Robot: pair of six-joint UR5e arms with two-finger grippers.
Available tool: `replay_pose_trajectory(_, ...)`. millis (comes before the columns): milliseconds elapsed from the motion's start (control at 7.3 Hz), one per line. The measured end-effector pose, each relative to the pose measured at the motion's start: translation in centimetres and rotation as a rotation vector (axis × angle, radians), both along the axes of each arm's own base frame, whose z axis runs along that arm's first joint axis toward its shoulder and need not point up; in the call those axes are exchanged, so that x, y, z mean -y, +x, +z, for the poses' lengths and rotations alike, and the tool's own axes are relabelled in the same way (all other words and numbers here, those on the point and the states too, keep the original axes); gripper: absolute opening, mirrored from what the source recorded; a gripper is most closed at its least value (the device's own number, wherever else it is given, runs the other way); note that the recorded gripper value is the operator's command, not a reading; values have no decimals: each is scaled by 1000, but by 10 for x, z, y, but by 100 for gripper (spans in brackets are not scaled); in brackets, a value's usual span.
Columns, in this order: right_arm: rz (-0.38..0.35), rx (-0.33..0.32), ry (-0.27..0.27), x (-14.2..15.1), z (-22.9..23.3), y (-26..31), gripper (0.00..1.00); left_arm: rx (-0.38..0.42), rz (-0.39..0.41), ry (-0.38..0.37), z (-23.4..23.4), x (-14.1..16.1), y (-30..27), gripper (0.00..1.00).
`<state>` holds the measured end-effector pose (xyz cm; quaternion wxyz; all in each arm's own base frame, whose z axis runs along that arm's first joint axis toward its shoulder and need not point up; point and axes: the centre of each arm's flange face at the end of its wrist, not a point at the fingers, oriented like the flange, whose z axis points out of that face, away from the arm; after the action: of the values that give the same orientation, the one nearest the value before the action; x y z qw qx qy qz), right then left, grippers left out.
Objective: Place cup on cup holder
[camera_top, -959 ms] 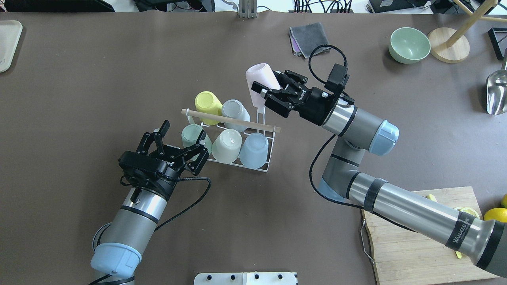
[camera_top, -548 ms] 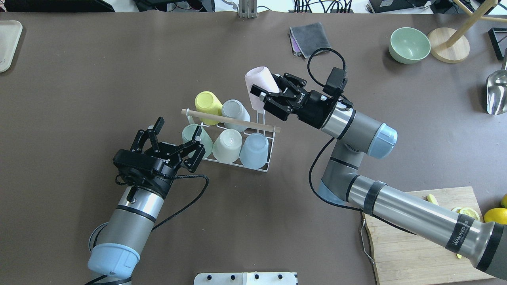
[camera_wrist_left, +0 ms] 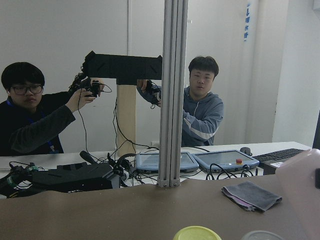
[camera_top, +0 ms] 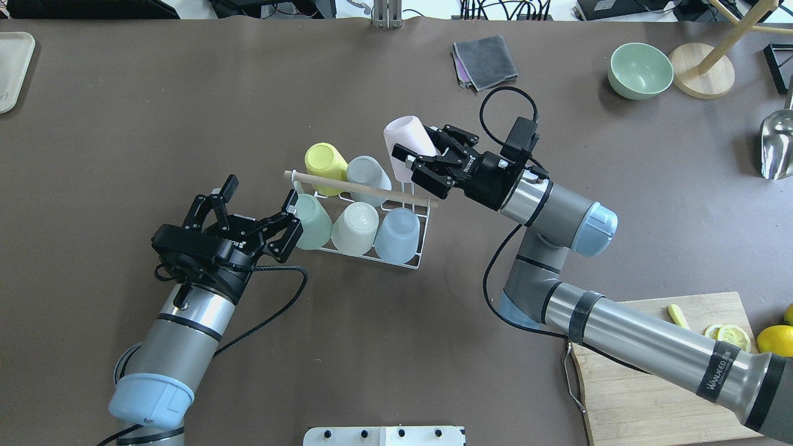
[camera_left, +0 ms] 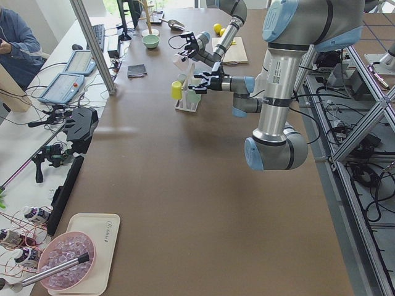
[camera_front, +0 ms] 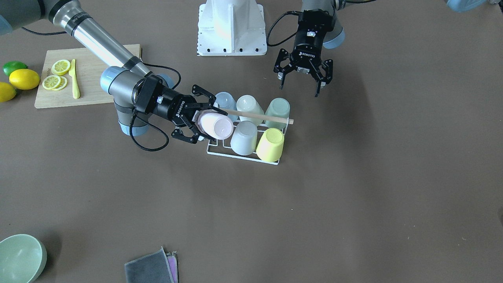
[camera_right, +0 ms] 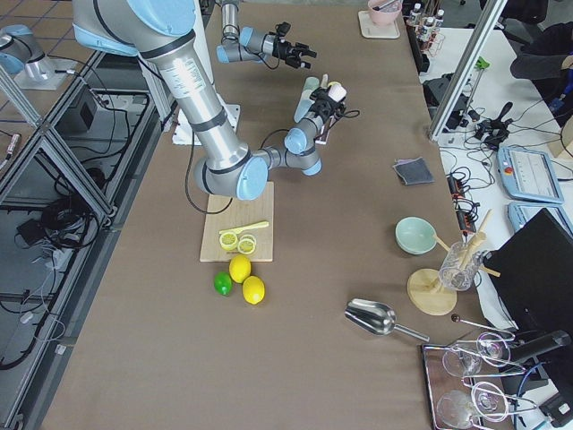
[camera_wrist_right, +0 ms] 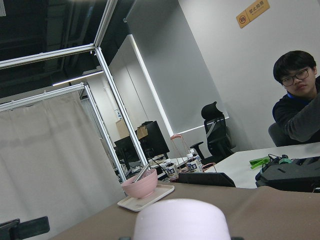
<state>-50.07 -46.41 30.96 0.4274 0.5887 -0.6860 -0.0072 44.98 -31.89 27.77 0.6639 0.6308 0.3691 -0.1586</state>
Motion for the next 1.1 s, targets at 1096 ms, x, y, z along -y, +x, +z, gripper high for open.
replay_pose_trajectory(1096,-17,-5,-4,-9,0,-13,0,228,184,-286,-14,164,-76,99)
